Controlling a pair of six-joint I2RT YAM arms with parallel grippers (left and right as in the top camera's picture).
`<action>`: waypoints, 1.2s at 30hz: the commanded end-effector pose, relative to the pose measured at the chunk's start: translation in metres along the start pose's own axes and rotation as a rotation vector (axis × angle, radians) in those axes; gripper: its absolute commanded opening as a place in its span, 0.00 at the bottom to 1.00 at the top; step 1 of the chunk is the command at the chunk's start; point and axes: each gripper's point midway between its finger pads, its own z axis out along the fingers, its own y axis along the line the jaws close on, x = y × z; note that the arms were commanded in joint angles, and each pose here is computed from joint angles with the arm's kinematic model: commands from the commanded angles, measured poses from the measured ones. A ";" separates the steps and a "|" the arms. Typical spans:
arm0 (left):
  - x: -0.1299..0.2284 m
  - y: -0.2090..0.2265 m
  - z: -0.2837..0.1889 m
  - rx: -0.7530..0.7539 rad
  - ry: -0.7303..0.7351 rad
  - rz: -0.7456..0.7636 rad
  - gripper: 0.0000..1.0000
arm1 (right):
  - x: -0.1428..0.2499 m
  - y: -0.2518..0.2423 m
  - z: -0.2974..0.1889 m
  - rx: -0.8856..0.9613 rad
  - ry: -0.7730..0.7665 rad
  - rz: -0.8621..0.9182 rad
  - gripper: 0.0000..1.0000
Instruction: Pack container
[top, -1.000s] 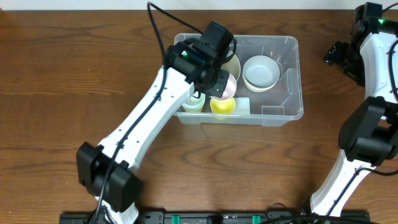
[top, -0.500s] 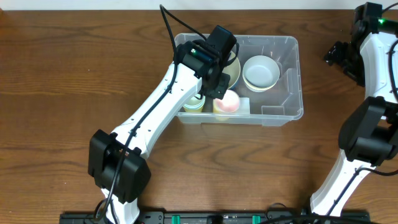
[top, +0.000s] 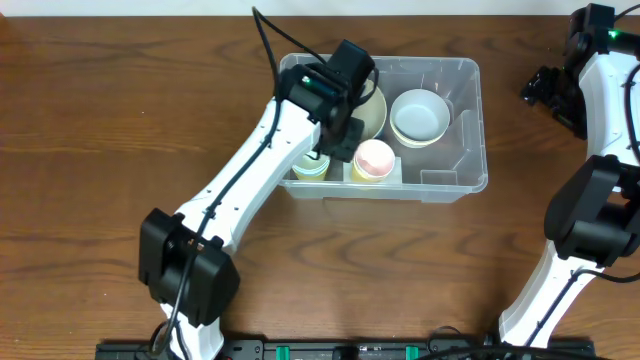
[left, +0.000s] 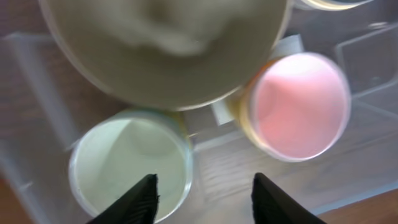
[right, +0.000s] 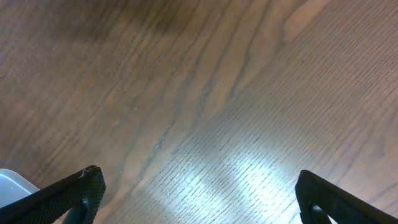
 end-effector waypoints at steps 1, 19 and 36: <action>0.002 0.035 -0.037 -0.085 -0.066 -0.044 0.62 | -0.003 -0.006 0.005 0.019 0.000 0.021 0.99; 0.097 0.150 -0.241 -0.133 -0.503 -0.545 0.73 | -0.003 -0.006 0.005 0.019 0.000 0.021 0.99; 0.242 0.116 -0.259 -0.005 -0.926 -0.699 0.98 | -0.003 -0.006 0.005 0.019 0.000 0.021 0.99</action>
